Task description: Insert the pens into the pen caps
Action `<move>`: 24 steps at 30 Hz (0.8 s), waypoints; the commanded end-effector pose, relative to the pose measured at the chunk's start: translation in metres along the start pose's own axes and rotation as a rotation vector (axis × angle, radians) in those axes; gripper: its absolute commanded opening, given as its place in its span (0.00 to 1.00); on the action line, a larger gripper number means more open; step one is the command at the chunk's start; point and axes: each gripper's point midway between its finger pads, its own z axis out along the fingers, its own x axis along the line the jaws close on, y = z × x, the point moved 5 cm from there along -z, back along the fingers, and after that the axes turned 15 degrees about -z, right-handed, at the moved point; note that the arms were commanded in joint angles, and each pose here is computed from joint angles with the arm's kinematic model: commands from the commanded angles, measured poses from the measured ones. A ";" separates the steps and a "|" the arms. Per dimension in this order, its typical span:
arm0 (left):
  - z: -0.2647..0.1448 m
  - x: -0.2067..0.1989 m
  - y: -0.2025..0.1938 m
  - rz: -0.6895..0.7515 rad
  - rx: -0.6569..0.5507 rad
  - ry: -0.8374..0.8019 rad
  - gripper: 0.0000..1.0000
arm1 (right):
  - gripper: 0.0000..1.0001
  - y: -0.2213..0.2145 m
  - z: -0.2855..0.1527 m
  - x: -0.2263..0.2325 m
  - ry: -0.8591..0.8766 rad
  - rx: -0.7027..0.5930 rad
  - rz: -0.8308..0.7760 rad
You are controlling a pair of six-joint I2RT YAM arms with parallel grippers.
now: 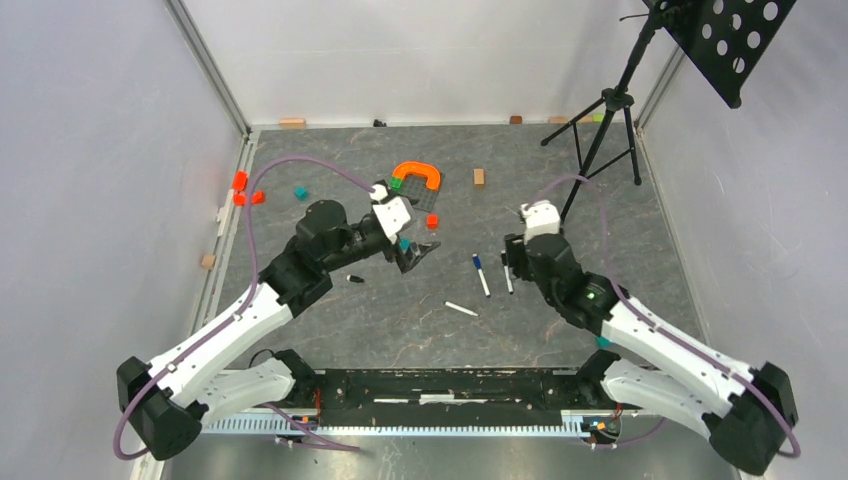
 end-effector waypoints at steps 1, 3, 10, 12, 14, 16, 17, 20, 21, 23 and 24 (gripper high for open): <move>0.001 -0.013 -0.015 0.171 0.073 -0.182 0.96 | 0.72 -0.028 -0.017 -0.032 -0.184 0.068 0.187; 0.002 -0.022 -0.038 0.212 0.133 -0.285 0.96 | 0.73 -0.026 -0.022 -0.038 -0.198 0.049 0.210; 0.015 -0.052 -0.119 0.191 0.561 -0.542 0.88 | 0.73 -0.022 -0.028 -0.038 -0.171 0.039 0.201; 0.020 -0.052 -0.146 0.236 0.685 -0.534 0.86 | 0.73 -0.024 -0.027 -0.037 -0.165 0.039 0.207; 0.024 -0.053 -0.166 0.261 0.750 -0.546 0.84 | 0.73 -0.025 -0.027 -0.036 -0.162 0.037 0.211; 0.030 -0.053 -0.179 0.275 0.784 -0.548 0.80 | 0.73 -0.025 -0.028 -0.036 -0.159 0.034 0.214; 0.034 -0.051 -0.186 0.281 0.803 -0.545 0.77 | 0.73 -0.025 -0.029 -0.036 -0.157 0.031 0.215; 0.040 -0.046 -0.205 0.295 0.870 -0.538 0.66 | 0.73 -0.025 -0.031 -0.036 -0.151 0.024 0.219; 0.042 -0.045 -0.211 0.294 0.891 -0.534 0.65 | 0.73 -0.025 -0.031 -0.036 -0.151 0.022 0.220; 0.044 -0.043 -0.220 0.302 0.926 -0.522 0.64 | 0.73 -0.025 -0.034 -0.038 -0.155 0.019 0.221; 0.045 -0.042 -0.224 0.310 0.938 -0.522 0.64 | 0.73 -0.025 -0.035 -0.039 -0.157 0.015 0.221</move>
